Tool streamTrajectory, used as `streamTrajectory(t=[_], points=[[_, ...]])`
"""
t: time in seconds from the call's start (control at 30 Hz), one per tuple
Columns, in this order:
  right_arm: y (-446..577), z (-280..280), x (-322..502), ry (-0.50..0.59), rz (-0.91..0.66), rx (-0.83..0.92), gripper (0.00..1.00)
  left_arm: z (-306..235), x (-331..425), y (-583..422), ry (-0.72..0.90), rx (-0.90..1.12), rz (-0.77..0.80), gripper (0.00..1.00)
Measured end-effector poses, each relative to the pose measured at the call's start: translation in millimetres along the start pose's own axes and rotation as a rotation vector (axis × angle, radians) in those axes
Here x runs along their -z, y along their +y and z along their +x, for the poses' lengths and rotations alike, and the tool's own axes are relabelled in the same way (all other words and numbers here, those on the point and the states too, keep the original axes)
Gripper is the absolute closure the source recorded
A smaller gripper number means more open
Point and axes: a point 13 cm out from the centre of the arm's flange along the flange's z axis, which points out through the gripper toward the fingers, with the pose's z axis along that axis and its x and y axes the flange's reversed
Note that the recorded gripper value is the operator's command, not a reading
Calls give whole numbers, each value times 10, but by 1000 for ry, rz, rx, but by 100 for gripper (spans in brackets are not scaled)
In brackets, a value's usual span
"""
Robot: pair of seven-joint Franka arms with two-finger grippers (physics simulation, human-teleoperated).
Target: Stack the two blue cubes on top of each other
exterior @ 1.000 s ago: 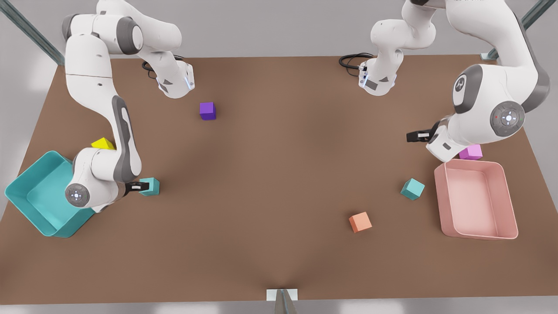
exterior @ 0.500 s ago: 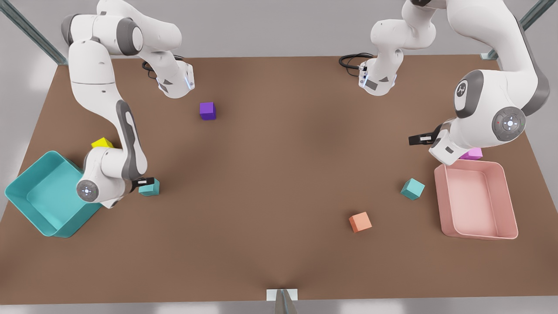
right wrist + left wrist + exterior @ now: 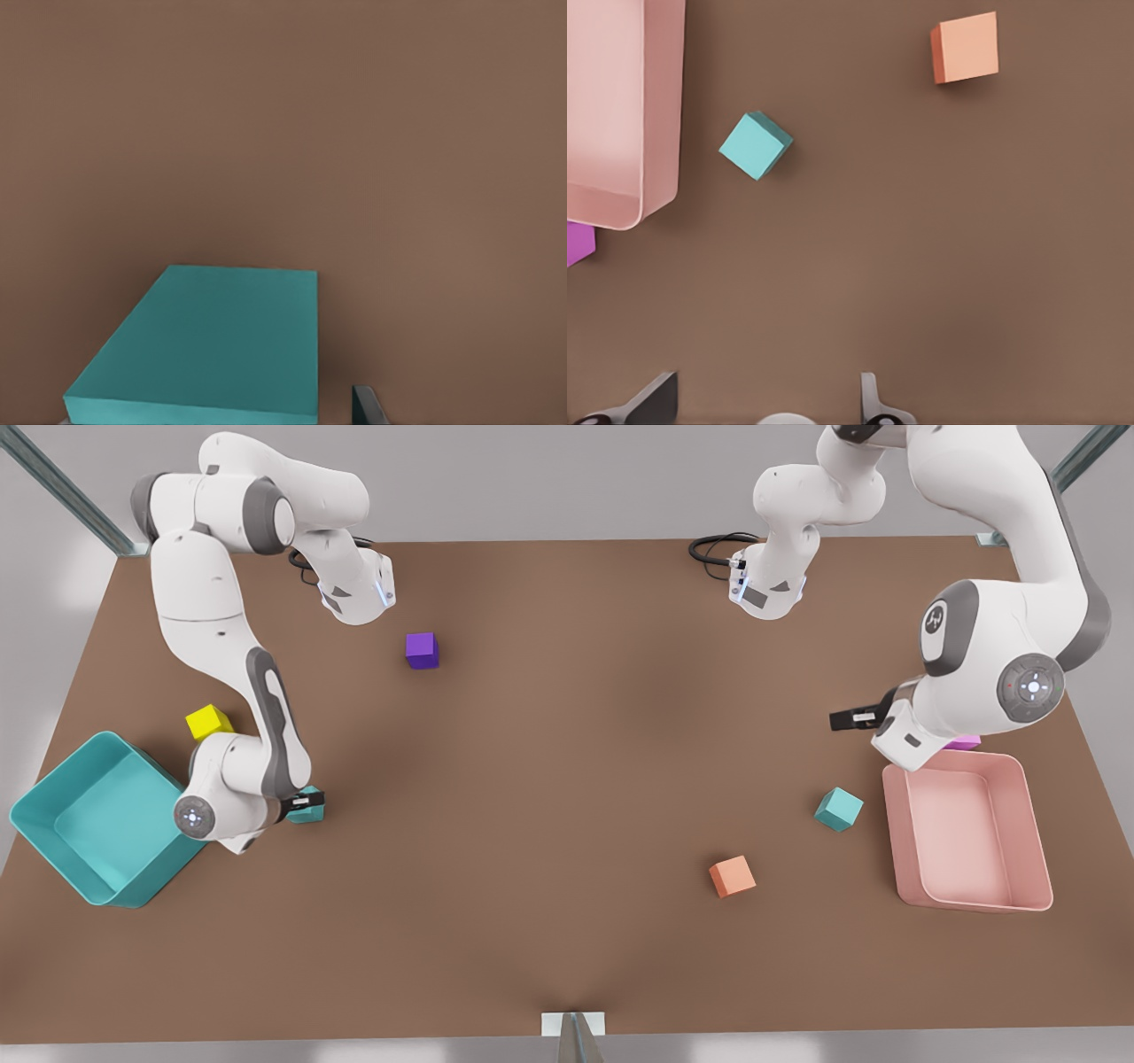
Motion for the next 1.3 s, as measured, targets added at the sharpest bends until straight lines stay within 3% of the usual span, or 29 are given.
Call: streamTrajectory(t=[0.03, 0.07, 0.13, 0.2, 0.47, 0.8, 1.13, 1.3], points=[[3, -10, -9, -3, -2, 1, 13, 1, 19, -10, -2, -1, 0, 0], [5, -18, -14, -6, -5, 1, 13, 6, 40, -29, -5, -4, 0, 0], [9, -34, -21, -12, -13, -3, 25, 12, 58, -55, -6, -8, -1, 0], [20, -50, -18, -19, -22, -5, 41, 16, 60, -54, -4, -7, -1, 0], [442, -339, 886, -82, -29, 51, 40, 55, 121, -114, -5, -14, 1, 0], [3337, -493, 1053, -54, -93, 153, 40, 83, 132, -146, -4, -15, -4, 0], [5390, -918, 351, -222, -210, -58, 40, 5, 97, -100, -18, -8, 3, 0], [6040, -931, 372, -268, -335, -189, 40, -371, -581, 586, 21, 19, 25, 0]])
